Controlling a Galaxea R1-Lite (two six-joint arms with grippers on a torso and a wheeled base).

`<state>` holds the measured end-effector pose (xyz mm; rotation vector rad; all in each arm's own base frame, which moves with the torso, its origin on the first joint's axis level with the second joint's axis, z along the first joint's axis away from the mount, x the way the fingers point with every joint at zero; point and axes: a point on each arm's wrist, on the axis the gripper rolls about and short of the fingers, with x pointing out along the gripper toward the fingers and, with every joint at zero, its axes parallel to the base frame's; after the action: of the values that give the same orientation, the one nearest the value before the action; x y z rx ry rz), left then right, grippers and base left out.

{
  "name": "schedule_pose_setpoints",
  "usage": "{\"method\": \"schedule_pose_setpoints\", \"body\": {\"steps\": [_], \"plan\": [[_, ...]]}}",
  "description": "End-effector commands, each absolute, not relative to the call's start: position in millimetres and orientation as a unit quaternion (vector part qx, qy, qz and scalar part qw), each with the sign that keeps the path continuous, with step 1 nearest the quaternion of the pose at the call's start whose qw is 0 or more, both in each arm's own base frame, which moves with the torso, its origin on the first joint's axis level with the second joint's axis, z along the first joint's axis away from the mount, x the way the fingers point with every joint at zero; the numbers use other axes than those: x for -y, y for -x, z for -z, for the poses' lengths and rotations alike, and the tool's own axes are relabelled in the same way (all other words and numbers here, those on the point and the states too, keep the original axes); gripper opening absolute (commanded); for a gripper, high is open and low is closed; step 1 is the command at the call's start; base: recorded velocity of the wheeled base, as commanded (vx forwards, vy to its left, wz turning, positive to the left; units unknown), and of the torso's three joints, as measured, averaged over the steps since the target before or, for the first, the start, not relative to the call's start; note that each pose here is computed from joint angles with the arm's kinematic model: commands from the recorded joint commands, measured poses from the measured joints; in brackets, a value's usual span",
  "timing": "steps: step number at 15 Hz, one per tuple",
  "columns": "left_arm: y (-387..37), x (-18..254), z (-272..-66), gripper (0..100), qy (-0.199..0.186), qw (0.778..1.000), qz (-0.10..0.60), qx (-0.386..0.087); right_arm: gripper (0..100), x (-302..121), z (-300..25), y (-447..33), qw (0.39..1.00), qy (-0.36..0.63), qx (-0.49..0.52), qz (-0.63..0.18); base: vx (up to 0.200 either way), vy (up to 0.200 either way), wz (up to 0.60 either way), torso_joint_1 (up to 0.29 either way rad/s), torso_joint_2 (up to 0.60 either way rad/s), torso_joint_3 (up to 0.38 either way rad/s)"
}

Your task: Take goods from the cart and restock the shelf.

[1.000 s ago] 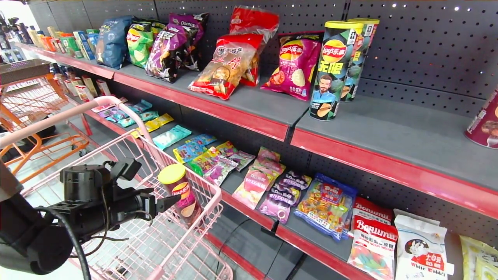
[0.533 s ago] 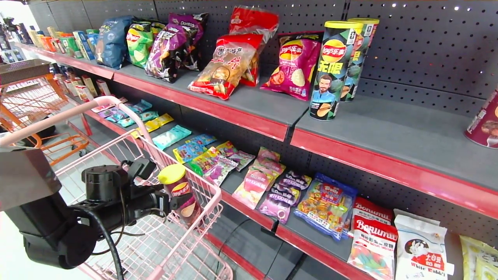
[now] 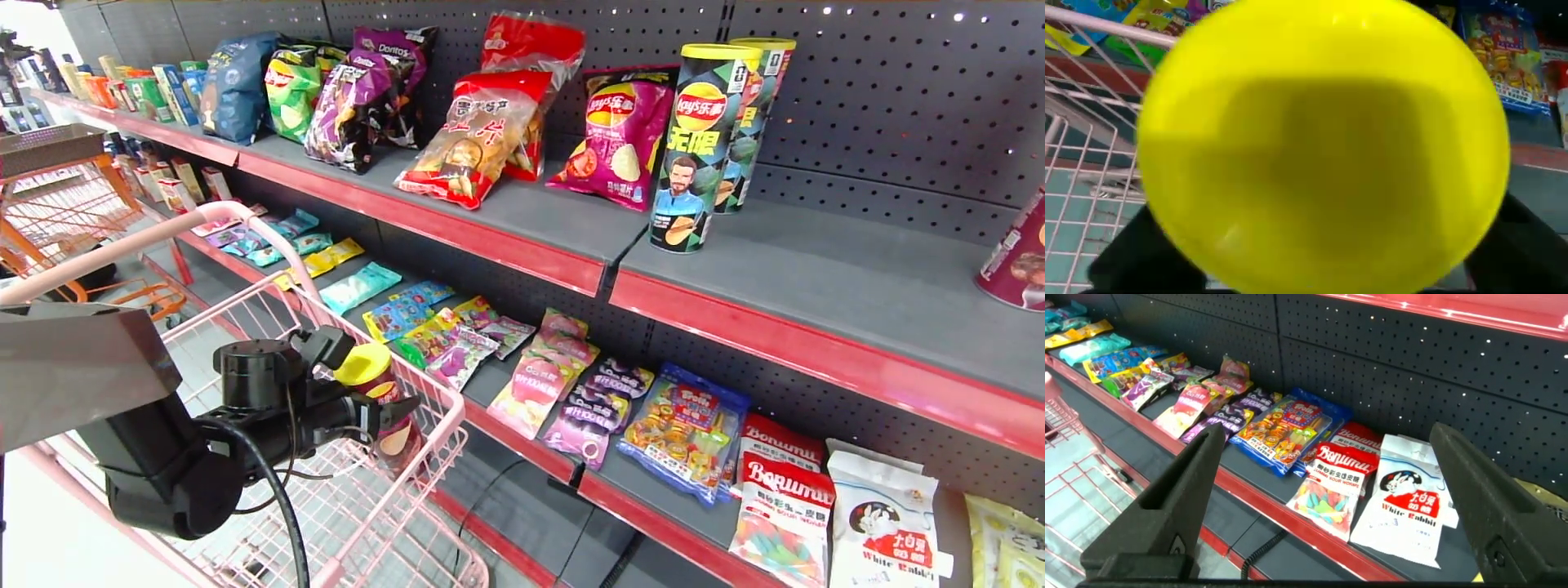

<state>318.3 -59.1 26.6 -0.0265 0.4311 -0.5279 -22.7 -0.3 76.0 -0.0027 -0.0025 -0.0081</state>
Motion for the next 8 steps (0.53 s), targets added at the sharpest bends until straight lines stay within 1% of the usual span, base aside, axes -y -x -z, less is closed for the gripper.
{"method": "schedule_pose_setpoints", "body": {"steps": [1,4,6,7,8], "plan": [[-315,62,-27,0,0.012,0.941,0.262,-0.213,100,0,-76,23,1.0,0.002,0.002,0.004,0.0,0.0,0.0,0.0,0.0,0.0],[-304,58,-49,0,0.011,0.946,0.26,-0.194,100,0,-76,23,1.0,0.001,0.002,0.004,0.0,0.0,0.0,0.0,0.0,0.0],[-294,49,-76,0,0.013,0.954,0.249,-0.17,100,0,-76,23,1.0,0.001,0.002,0.004,0.0,0.0,0.0,0.0,0.0,0.0],[-294,49,-76,0,0.013,0.954,0.249,-0.17,100,0,-76,23,1.0,0.001,0.002,0.004,0.0,0.0,0.0,0.0,0.0,0.0],[-275,32,-121,0,0.018,0.962,0.224,-0.158,100,0,-76,23,1.0,0.002,0.002,0.004,0.0,0.0,0.0,0.0,0.0,0.0]]}}
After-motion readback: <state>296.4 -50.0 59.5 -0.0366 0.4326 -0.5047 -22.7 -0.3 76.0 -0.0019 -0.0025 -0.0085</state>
